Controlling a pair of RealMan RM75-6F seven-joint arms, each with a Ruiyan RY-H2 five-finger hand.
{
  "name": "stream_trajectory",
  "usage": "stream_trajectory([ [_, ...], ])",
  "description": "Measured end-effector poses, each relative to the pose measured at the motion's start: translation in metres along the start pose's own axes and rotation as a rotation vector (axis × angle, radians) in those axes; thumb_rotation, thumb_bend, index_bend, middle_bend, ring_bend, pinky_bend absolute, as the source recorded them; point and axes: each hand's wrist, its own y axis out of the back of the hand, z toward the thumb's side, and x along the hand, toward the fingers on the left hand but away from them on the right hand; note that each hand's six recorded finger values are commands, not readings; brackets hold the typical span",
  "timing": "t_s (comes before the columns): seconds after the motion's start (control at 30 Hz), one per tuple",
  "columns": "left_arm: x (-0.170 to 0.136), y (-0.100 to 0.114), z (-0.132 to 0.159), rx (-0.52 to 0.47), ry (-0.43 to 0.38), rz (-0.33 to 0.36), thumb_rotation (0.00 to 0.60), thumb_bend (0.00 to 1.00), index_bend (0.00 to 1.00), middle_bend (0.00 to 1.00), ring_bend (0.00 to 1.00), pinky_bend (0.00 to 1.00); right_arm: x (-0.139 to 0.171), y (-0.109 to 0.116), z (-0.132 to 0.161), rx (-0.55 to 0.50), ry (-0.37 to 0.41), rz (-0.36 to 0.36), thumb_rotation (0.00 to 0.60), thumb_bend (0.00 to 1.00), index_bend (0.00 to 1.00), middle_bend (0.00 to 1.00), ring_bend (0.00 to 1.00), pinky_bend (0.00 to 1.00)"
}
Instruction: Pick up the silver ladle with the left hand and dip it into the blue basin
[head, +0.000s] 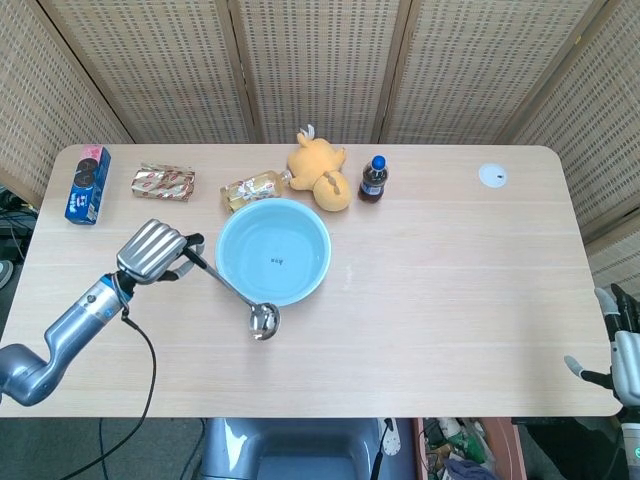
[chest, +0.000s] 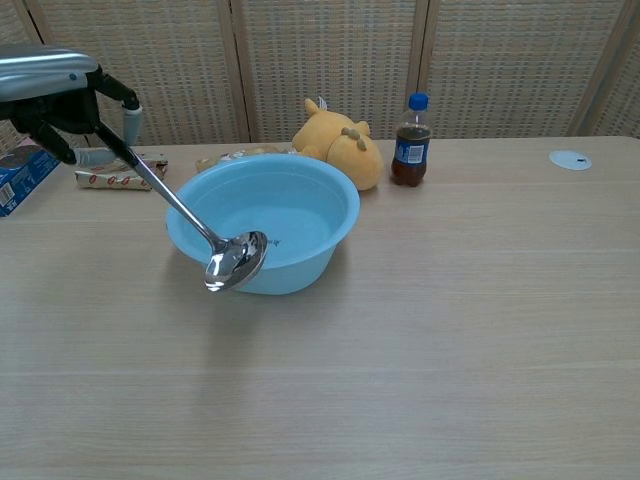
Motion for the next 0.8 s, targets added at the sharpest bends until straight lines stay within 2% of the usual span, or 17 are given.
stream_trajectory([
  [0.17, 0.029, 0.024, -0.003, 0.04, 0.038, 0.017, 0.6, 0.42, 0.93, 1.0, 0.99, 1.0, -0.001, 0.002, -0.003, -0.009, -0.009, 0.001, 0.6, 0.0, 0.0, 0.0, 0.0, 0.0],
  [0.27, 0.043, 0.03, -0.004, 0.072, 0.06, 0.008, 0.6, 0.42, 0.93, 1.0, 0.99, 1.0, -0.002, 0.002, -0.005, -0.017, -0.016, 0.006, 0.6, 0.0, 0.0, 0.0, 0.0, 0.0],
  [0.53, 0.075, 0.022, -0.007, 0.141, 0.121, -0.048, 0.6, 0.42, 0.93, 1.0, 0.99, 1.0, -0.005, 0.005, -0.008, -0.037, -0.023, 0.006, 0.6, 0.0, 0.0, 0.0, 0.0, 0.0],
  [0.8, 0.096, 0.012, -0.006, 0.283, 0.148, -0.088, 0.6, 0.42, 0.93, 1.0, 0.99, 1.0, -0.01, 0.002, -0.012, -0.045, -0.028, 0.026, 0.6, 0.0, 0.0, 0.0, 0.0, 0.0],
])
